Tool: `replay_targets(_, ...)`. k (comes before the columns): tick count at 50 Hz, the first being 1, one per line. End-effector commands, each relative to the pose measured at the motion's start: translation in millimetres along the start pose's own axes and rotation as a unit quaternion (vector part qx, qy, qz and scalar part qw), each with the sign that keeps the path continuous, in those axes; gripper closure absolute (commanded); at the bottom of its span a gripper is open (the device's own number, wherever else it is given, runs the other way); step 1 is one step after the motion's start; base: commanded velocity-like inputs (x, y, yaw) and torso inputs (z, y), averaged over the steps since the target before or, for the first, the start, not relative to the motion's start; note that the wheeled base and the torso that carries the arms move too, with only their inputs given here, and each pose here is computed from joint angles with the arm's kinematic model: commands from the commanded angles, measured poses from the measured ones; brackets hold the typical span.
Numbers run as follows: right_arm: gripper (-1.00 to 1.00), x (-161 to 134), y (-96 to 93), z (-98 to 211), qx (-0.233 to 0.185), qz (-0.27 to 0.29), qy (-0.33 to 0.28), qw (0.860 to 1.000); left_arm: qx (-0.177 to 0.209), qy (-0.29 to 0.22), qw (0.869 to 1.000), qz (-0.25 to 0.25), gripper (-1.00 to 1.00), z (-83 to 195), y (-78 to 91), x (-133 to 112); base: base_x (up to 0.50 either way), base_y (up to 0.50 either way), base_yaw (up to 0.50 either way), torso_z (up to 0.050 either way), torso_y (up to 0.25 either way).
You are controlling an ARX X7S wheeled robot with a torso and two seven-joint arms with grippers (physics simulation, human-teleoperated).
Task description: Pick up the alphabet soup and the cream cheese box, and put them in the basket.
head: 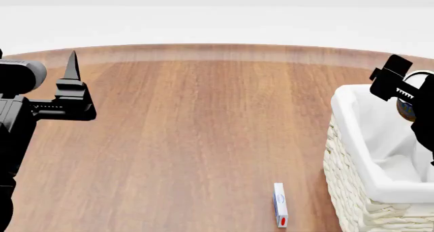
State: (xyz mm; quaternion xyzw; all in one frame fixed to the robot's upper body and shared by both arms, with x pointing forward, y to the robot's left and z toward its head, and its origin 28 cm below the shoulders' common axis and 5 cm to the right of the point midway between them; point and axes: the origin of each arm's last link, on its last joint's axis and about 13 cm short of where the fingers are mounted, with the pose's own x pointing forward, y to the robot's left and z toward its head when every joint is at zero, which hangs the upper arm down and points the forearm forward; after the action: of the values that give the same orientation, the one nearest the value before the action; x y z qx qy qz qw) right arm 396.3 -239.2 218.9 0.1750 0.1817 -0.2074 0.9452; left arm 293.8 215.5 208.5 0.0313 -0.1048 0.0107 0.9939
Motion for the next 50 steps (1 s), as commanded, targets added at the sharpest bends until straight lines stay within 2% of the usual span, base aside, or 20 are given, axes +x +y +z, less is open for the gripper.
replay_targets(1, 1.00, 3, -1.2, -3, 0.007, -0.030, 0.024, 0.999, 0.002, 0.004, 1.000, 0.002, -1.00, -4, 1.0, 2, 0.00, 0.00, 0.00, 0.000, 0.000)
replay_targets(7, 1.00, 5, -8.1, -10, 0.041, -0.037, 0.045, 0.997, 0.003, 0.005, 1.000, 0.003, -1.00, -5, 1.5, 2, 0.00, 0.00, 0.00, 0.000, 0.002)
replay_targets(18, 1.00, 5, -11.5, -11, 0.058, -0.030, 0.062, 0.996, 0.002, 0.009, 1.000, 0.004, -1.00, -8, 1.6, 3, 0.00, 0.00, 0.00, 0.000, 0.000)
replay_targets(19, -1.00, 5, -11.8, -11, 0.056, -0.031, 0.060, 0.996, 0.002, 0.009, 1.000, 0.004, -1.00, -8, 1.9, 3, 0.00, 0.00, 0.00, 0.000, 0.000)
replay_targets(37, -1.00, 3, -11.9, -3, 0.046, -0.050, 0.045, 0.997, 0.001, 0.012, 1.000, 0.006, -1.00, -11, 3.0, 4, 0.00, 0.00, 0.00, 0.000, 0.000)
replay_targets(43, -1.00, 0, -7.9, 8, 0.029, -0.052, 0.031, 0.998, 0.000, 0.012, 1.000, 0.006, -1.00, -12, 3.4, 4, 0.00, 0.00, 0.00, 0.000, 0.000)
replay_targets(45, -1.00, -2, -4.9, 12, 0.021, -0.047, 0.026, 0.998, 0.000, 0.012, 1.000, 0.006, -1.00, -12, 3.7, 4, 0.00, 0.00, 0.00, 0.000, 0.005)
replay_targets(46, -1.00, -5, -0.4, 20, -0.007, -0.050, 0.012, 0.999, 0.000, 0.012, 1.000, 0.006, -1.00, -12, 3.8, 4, 0.00, 0.00, 0.00, 0.000, 0.000)
replay_targets(49, -1.00, -14, 14.1, 40, -0.026, -0.019, -0.019, 0.999, 0.000, 0.012, 1.000, 0.007, -1.00, -12, 4.1, 5, 0.00, 0.00, 0.00, 0.000, 0.000)
replay_targets(50, -1.00, -20, 23.9, 51, -0.031, 0.009, -0.033, 0.999, -0.001, 0.012, 1.000, 0.008, -1.00, -11, 4.4, 5, 0.00, 0.00, 0.00, 0.000, 0.000)
